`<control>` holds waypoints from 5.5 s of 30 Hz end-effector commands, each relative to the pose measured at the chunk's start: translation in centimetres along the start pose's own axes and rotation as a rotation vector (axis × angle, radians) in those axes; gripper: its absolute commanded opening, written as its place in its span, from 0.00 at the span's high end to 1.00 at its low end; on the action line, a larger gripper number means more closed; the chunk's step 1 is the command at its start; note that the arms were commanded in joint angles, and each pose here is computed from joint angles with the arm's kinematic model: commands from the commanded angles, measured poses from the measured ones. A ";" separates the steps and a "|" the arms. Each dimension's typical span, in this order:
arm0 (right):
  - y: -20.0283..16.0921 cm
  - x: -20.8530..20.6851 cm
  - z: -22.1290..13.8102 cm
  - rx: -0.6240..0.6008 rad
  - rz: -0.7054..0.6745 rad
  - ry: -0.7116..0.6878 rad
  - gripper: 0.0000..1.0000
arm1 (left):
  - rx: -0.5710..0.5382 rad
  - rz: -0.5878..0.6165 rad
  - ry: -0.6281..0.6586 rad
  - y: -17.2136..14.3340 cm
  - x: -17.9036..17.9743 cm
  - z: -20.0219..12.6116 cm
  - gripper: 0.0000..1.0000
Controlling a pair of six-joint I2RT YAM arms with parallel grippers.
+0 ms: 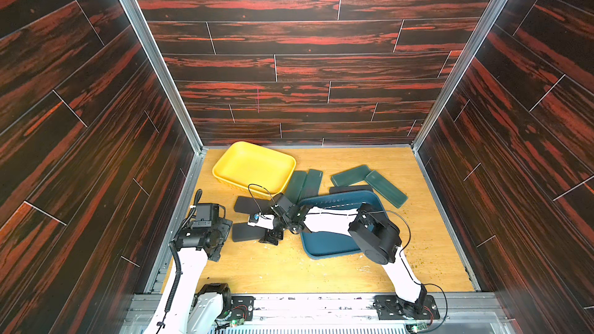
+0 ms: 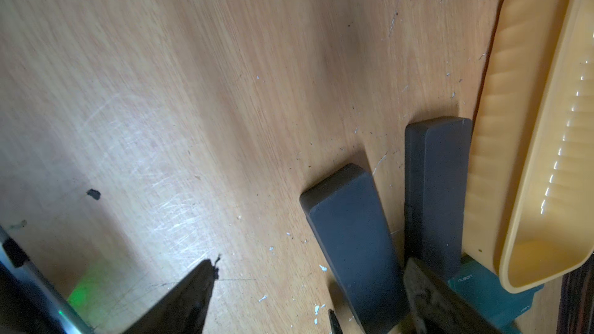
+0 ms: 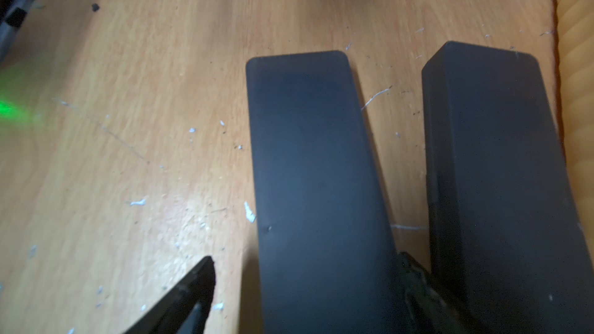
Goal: Place the pencil cases by color into the storage box
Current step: Pick up the pencil case from the center of the board, then place the pencil case at the storage box.
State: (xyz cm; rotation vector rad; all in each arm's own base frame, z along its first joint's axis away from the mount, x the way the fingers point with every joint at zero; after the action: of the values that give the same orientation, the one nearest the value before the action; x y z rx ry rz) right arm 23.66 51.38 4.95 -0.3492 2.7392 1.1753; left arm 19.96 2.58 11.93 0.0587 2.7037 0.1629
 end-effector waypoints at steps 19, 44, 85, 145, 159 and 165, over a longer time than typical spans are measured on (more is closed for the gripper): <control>-4.1 1.1 4.4 0.125 0.039 0.077 0.22 | -0.099 -0.015 0.001 1.7 0.9 -2.1 0.07; 3.5 -2.3 -0.5 -0.096 0.182 -0.062 0.41 | -0.252 0.236 -0.232 4.9 -8.9 -9.5 0.05; -7.4 -8.5 -32.1 -0.034 0.908 -0.731 0.41 | -0.099 1.094 -0.475 -10.3 -19.9 -10.4 0.01; -29.5 -0.2 -29.9 0.587 1.223 -0.736 0.40 | 0.089 1.256 -0.644 -21.4 -10.1 -5.3 0.01; -31.5 1.8 -28.4 0.731 1.263 -0.626 0.34 | 0.058 1.209 -0.659 -20.4 -10.1 -5.8 0.01; -31.3 1.6 -29.0 0.740 1.275 -0.649 0.26 | 0.031 1.178 -0.614 -19.5 -10.1 -5.7 0.01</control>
State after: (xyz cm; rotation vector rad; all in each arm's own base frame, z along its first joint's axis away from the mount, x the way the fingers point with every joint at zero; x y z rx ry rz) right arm 30.68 10.11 3.57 1.6390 2.3155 0.2447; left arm 26.55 -19.01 18.74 1.4645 1.7014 0.3285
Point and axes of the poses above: each gripper's point midway between its finger pads, its own z axis out along the fingers, its own x axis along the line the jaws close on, y = z × x, the point moved 1 cm from there along -z, back along the fingers, and after that the axes turned 11 degrees about -z, right-handed, at the moved point
